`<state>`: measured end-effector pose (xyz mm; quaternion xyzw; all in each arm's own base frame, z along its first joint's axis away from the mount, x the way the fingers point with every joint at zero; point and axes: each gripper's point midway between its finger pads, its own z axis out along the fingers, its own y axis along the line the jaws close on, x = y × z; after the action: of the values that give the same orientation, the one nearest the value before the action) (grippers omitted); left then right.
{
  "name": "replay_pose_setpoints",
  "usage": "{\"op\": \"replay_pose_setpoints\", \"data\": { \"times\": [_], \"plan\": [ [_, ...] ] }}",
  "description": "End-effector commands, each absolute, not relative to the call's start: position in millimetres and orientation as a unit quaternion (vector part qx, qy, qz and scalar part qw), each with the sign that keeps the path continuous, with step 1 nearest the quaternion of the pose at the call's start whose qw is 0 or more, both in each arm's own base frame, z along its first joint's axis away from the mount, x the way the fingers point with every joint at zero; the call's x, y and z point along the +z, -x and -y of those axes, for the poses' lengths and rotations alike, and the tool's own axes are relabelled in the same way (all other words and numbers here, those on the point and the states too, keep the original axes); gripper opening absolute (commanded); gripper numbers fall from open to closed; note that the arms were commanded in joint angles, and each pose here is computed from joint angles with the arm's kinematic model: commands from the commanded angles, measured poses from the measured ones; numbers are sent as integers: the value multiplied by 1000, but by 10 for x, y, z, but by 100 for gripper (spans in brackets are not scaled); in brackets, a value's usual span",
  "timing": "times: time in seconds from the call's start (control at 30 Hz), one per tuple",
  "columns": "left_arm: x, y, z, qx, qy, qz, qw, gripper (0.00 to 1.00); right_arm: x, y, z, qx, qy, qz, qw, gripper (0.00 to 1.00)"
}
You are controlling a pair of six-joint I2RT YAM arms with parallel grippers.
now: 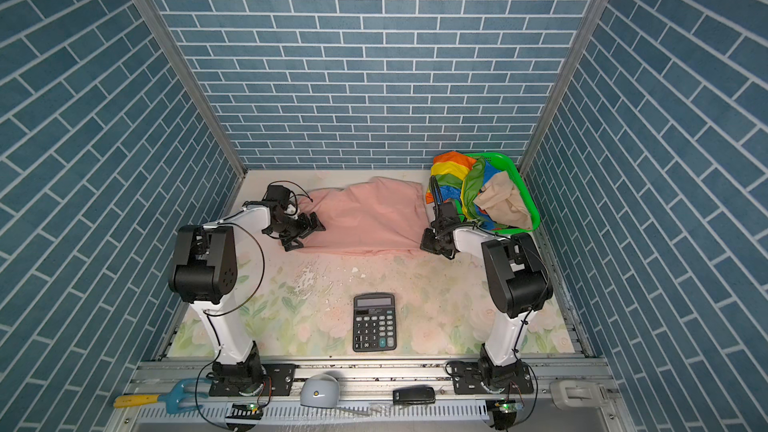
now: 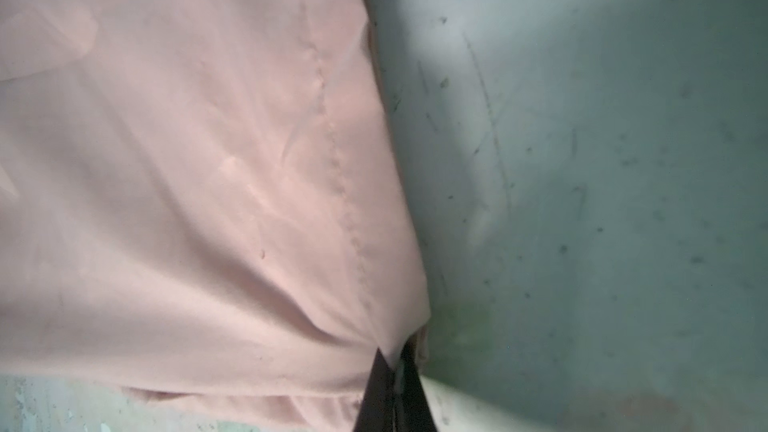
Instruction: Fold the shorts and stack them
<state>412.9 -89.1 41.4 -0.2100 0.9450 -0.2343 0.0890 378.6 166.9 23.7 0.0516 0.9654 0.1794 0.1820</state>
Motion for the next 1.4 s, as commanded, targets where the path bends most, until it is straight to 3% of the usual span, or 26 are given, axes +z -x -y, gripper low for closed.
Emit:
{"op": "replay_pose_setpoints", "data": {
  "times": [0.0, 0.1, 0.23, 0.37, 0.43, 0.57, 0.93, 1.3, 1.37],
  "plan": [
    [537, -4002, 742, -195, 203, -956, 77, 100, 110, -3577, -1375, 106, -38, -984, 141, 0],
    [985, -4208, 539, -146, 169, -963, 153, 100, 303, -3564, -1391, 115, -31, -980, 157, 6],
    [1384, -4406, 95, -29, 155, -954, 255, 100, 621, -3541, -1481, 127, -15, -973, 191, 36],
    [1190, -4478, -58, -37, 148, -964, 217, 100, 897, -3551, -1572, 112, 14, -969, 219, 77],
    [1000, -4531, 11, -82, 141, -967, 194, 100, 970, -3570, -1611, 115, 20, -968, 223, 88],
    [690, -4587, 163, -124, 119, -971, 165, 100, 1045, -3629, -1733, 130, 29, -965, 224, 92],
    [248, -4639, 211, -131, 115, -978, 111, 99, 926, -3585, -1893, 168, 25, -963, 207, 93],
    [3, -4513, 67, -59, 99, -992, 56, 76, 846, -3518, -1876, 180, 13, -963, 202, 92],
    [30, -4500, 60, -42, 86, -994, 54, 67, 839, -3513, -1874, 181, 12, -962, 202, 92]
  ]
}}
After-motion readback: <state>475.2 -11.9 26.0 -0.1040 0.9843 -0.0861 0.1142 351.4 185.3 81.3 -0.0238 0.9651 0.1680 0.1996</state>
